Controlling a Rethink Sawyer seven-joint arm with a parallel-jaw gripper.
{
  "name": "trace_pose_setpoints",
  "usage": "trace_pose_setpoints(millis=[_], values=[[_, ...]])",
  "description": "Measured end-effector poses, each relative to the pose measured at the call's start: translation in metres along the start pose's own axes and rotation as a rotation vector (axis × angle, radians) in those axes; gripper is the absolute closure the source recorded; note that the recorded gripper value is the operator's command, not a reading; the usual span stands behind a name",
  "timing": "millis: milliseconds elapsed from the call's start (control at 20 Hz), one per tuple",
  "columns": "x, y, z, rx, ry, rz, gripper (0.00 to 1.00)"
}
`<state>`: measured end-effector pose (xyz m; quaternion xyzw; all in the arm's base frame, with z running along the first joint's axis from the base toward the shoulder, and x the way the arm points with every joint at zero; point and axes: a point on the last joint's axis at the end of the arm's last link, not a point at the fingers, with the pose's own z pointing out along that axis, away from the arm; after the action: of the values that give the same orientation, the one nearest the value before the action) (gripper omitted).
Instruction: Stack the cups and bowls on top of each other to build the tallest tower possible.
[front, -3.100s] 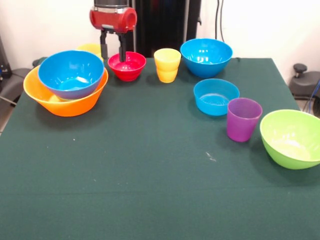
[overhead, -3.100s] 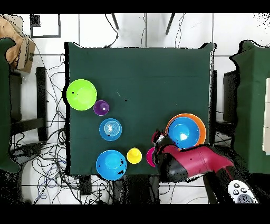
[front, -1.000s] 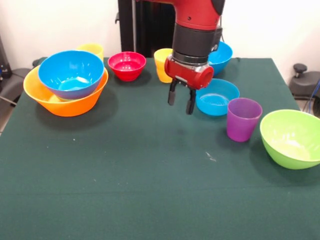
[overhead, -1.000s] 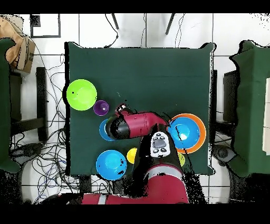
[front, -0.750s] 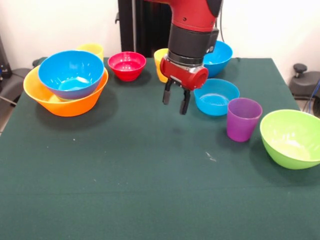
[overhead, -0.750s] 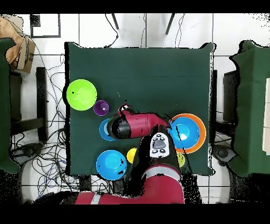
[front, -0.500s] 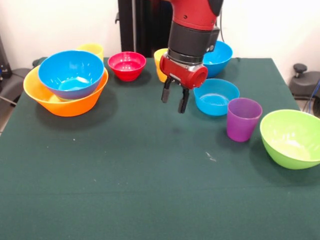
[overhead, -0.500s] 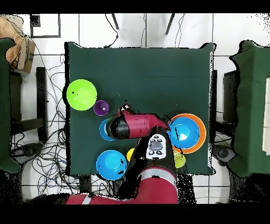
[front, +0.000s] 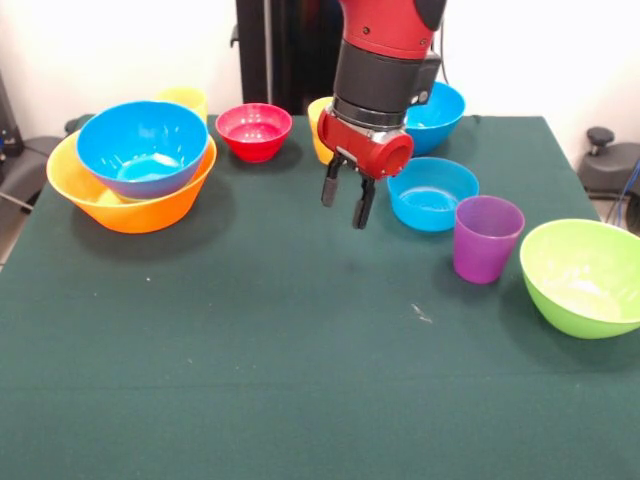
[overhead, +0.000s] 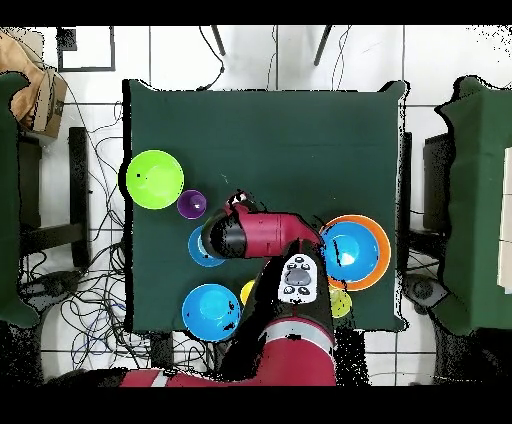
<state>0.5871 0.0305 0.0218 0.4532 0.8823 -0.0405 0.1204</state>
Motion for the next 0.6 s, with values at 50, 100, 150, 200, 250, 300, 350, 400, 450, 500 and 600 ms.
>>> trace_pose_setpoints(millis=[50, 100, 150, 200, 250, 300, 350, 400, 450, 500, 600], values=[[-0.001, 0.001, 0.000, 0.001, 0.000, 0.006, 0.00], [-0.002, 0.002, -0.001, 0.002, 0.001, 0.011, 0.00], [-0.003, 0.004, -0.002, 0.005, 0.002, 0.018, 0.00], [-0.004, 0.004, -0.002, 0.006, 0.002, 0.021, 0.00], [-0.004, 0.007, -0.003, 0.009, 0.003, 0.025, 0.00], [-0.004, 0.009, -0.004, 0.012, 0.003, 0.030, 0.00], [-0.004, 0.011, -0.005, 0.013, 0.002, 0.031, 0.00], [-0.004, 0.014, -0.007, 0.013, 0.000, 0.033, 0.00], [-0.003, 0.017, -0.008, 0.014, 0.000, 0.035, 0.00], [-0.003, 0.019, -0.010, 0.015, -0.001, 0.036, 0.00], [-0.002, 0.024, -0.013, 0.020, 0.001, 0.038, 0.00]])
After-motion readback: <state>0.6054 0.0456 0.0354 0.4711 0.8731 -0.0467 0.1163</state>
